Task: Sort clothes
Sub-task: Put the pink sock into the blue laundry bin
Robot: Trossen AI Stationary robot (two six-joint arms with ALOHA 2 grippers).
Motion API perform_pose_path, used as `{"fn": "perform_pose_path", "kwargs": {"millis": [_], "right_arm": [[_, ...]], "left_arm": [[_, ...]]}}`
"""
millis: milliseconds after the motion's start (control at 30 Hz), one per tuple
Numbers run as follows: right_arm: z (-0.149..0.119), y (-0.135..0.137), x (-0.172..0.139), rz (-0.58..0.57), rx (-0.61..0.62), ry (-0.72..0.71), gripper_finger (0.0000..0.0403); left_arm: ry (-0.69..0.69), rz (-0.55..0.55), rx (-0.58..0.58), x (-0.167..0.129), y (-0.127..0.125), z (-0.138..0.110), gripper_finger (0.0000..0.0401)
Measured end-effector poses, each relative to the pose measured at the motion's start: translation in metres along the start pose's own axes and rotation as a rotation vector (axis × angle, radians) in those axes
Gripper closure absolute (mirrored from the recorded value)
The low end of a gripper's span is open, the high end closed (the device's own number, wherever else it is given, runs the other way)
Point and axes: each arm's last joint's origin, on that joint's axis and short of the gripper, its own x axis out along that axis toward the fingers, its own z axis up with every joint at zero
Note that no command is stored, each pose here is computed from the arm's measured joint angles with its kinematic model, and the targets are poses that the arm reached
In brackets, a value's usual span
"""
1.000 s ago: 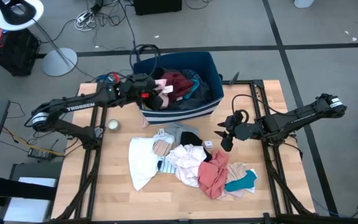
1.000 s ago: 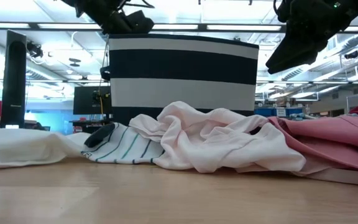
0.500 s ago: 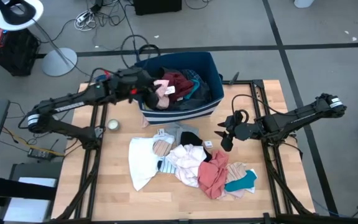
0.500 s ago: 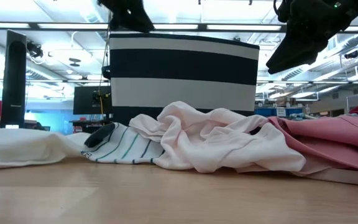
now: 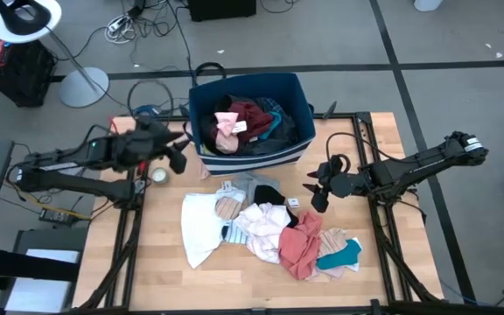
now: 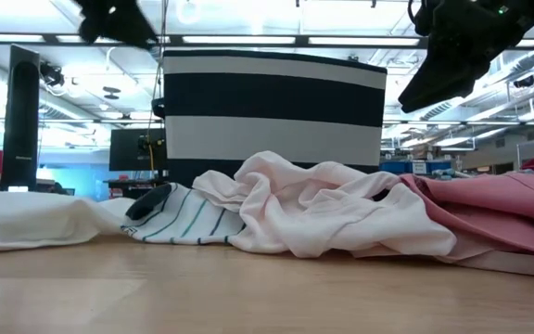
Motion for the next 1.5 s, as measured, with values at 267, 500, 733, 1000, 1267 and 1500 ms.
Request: {"fn": "perform_pose_path", "kwargs": {"millis": [267, 500, 733, 1000, 1267, 1500], "right_arm": [[0.0, 0.0, 0.0, -0.001, 0.001, 0.001, 0.0218], [0.0, 0.0, 0.0, -0.005, 0.016, -0.001, 0.0218], [0.0, 0.0, 0.0, -0.006, 0.015, 0.001, 0.0218], [0.0, 0.0, 0.0, -0.006, 0.015, 0.001, 0.0218], [0.0, 0.0, 0.0, -0.006, 0.016, 0.001, 0.0218], [0.0, 0.0, 0.0, -0.006, 0.016, 0.001, 0.0218]], "left_arm": [[0.055, 0.049, -0.2, 0.028, -0.002, -0.069, 0.0244], [0.071, 0.114, -0.31, 0.068, -0.005, -0.123, 0.0244], [0.144, 0.199, -0.341, 0.096, 0.001, -0.153, 0.0244], [0.251, 0.209, -0.317, 0.127, 0.003, -0.166, 0.0244], [0.338, 0.203, -0.314, 0.15, 0.007, -0.18, 0.0245], [0.372, 0.208, -0.284, 0.154, 0.008, -0.184, 0.0352]]}}
